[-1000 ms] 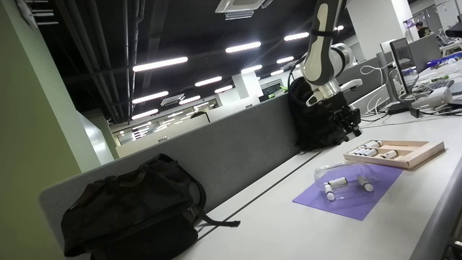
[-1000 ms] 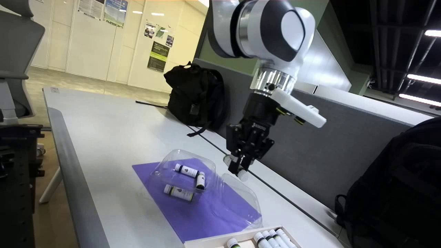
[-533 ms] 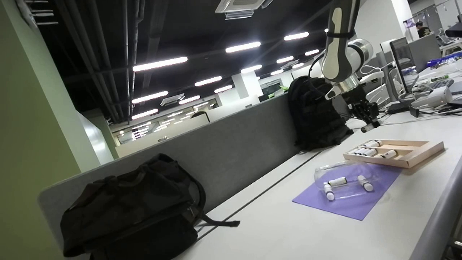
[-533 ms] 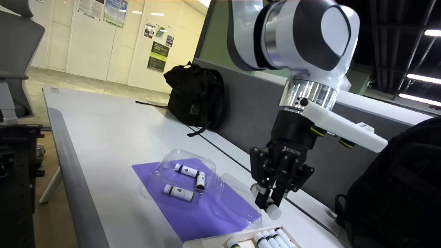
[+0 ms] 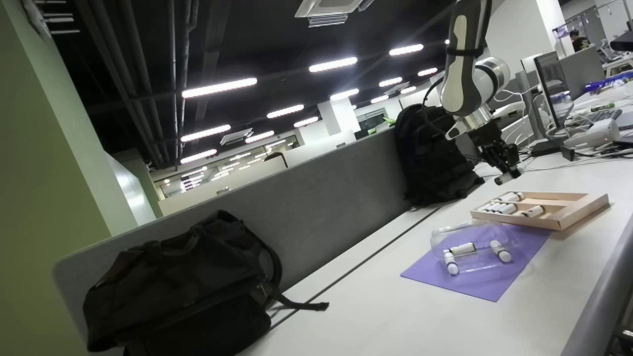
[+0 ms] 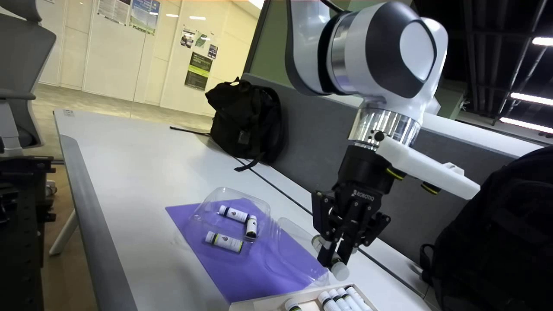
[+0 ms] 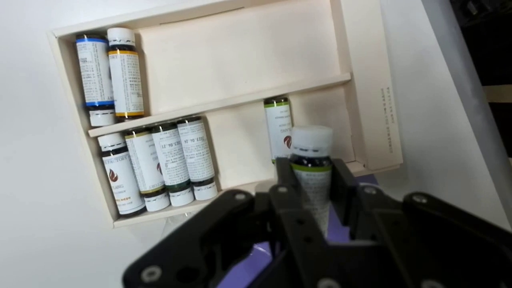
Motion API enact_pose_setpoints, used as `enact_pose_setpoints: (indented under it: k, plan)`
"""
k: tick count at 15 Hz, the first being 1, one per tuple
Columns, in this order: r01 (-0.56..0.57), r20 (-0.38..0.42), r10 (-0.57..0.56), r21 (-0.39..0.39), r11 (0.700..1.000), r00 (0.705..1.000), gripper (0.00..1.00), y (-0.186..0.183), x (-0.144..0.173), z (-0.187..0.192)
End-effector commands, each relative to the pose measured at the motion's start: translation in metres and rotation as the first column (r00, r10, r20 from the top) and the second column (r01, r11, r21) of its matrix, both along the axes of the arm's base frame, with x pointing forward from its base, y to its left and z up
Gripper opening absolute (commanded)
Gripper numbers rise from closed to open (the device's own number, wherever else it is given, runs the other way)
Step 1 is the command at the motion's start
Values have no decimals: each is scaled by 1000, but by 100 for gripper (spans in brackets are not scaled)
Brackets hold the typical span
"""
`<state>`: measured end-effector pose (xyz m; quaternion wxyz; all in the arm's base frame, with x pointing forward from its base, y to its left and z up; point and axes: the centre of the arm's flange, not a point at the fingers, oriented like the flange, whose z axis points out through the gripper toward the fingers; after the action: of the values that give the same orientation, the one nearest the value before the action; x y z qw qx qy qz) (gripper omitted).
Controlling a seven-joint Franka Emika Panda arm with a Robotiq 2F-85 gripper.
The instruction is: Move one bottle from the storage box to the tray
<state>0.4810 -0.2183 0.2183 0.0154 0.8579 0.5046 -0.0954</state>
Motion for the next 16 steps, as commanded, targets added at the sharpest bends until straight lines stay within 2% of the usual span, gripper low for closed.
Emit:
enact_pose_setpoints:
  k: [1, 8, 16]
  plan:
    - [-19, -15, 19, -9, 1000, 1000, 7, -25, 22, -28]
    - [-80, -13, 80, -4, 997, 997, 7, -46, 29, -88]
    - [-72, 7, 72, 25, 997, 997, 7, -23, 35, -90]
